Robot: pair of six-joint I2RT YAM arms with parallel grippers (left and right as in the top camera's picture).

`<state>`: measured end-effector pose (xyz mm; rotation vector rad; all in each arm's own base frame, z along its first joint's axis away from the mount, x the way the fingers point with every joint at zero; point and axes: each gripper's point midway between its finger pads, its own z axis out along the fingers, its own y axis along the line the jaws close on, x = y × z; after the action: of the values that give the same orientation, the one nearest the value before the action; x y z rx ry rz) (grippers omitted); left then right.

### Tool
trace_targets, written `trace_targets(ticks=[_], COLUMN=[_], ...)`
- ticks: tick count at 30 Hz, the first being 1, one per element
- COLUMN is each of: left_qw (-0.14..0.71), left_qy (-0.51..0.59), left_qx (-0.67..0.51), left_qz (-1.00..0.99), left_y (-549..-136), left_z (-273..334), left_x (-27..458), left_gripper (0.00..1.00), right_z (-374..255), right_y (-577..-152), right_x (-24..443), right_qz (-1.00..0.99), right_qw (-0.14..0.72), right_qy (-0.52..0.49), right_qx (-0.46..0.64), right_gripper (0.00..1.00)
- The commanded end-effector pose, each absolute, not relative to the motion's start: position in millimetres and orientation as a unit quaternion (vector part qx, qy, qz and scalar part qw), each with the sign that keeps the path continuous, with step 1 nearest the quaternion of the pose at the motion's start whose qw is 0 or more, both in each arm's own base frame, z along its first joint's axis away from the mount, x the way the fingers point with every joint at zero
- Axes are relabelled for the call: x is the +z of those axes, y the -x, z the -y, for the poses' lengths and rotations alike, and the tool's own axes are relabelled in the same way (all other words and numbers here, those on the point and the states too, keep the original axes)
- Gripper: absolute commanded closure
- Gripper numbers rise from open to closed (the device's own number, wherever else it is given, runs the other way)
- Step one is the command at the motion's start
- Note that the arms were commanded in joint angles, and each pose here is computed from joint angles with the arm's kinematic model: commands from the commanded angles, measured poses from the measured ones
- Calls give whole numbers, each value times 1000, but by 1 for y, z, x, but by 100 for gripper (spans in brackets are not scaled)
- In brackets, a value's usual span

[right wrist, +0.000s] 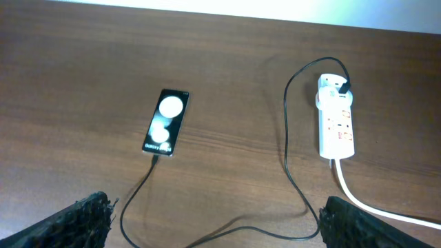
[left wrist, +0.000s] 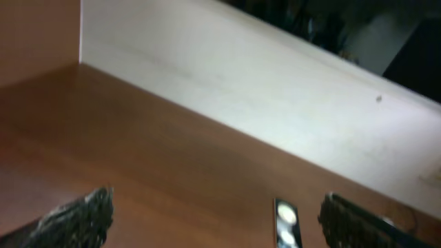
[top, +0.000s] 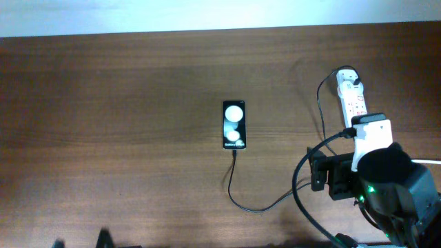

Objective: Plug charger to phone and switch on socket

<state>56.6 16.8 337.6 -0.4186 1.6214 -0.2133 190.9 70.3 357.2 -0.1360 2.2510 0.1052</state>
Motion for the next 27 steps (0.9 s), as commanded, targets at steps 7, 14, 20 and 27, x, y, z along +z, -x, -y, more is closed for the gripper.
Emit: trace_targets(ticks=[7,14,20,27], left_qw=[660,679,688,676], left_qy=[186,183,182,183], left_qx=[-82,-87,-89,-86], left_qz=[-723,-706,-697,-708], left_y=[-175,-215,-231,-241], left_z=[-22,-23,-23,-24], left_x=[268,232,208,172], left_gripper=[1,1,1,1], right_z=[-68,-68,-68,-68], right_y=[-192,-192,-192,-192], right_x=[362,362,362,362], right_qz=[-898,-898,-898,-898], right_qw=[435,435,435,435], right_qy=[48,48,48,48], right_qx=[39,39,39,39], right_gripper=[1,1,1,1])
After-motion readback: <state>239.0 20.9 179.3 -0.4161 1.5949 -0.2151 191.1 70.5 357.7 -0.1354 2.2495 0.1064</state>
